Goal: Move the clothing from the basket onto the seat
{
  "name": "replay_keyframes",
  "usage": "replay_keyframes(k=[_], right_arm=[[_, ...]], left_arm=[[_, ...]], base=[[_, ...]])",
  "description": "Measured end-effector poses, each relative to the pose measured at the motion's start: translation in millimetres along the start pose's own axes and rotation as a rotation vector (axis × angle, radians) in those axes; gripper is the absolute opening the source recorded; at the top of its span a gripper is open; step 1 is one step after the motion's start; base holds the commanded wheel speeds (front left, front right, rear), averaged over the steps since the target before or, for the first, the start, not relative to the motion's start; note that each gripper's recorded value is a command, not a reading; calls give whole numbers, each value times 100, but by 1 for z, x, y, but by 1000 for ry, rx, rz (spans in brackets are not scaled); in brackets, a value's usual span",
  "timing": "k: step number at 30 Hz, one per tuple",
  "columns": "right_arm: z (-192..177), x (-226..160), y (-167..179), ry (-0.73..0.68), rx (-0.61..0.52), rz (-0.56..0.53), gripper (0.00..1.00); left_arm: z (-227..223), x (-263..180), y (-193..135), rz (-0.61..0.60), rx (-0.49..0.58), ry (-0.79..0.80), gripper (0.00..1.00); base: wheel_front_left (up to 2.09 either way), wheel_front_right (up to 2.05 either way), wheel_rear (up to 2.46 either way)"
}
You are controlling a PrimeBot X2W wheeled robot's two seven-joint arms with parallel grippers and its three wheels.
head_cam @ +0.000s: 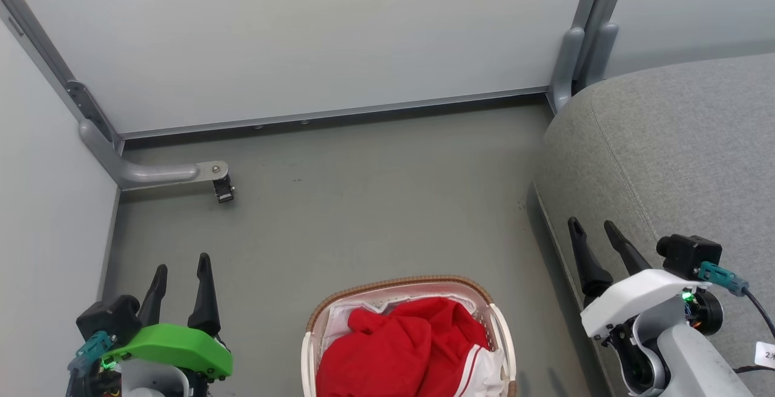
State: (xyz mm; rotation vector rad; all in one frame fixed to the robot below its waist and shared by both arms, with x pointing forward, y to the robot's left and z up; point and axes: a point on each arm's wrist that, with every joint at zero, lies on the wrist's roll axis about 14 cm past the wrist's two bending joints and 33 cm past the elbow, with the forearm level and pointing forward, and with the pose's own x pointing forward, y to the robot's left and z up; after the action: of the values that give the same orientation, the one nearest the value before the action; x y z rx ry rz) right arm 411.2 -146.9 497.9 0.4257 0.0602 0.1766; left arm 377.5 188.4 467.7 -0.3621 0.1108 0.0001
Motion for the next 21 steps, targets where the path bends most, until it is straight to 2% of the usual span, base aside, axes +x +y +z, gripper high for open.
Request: replay_keyframes(k=[21], right_arm=[[-7, 1, -1, 10, -174, 17, 100]], left_arm=[[7, 1, -5, -35, 165, -43, 100]], base=[[0, 0, 0]])
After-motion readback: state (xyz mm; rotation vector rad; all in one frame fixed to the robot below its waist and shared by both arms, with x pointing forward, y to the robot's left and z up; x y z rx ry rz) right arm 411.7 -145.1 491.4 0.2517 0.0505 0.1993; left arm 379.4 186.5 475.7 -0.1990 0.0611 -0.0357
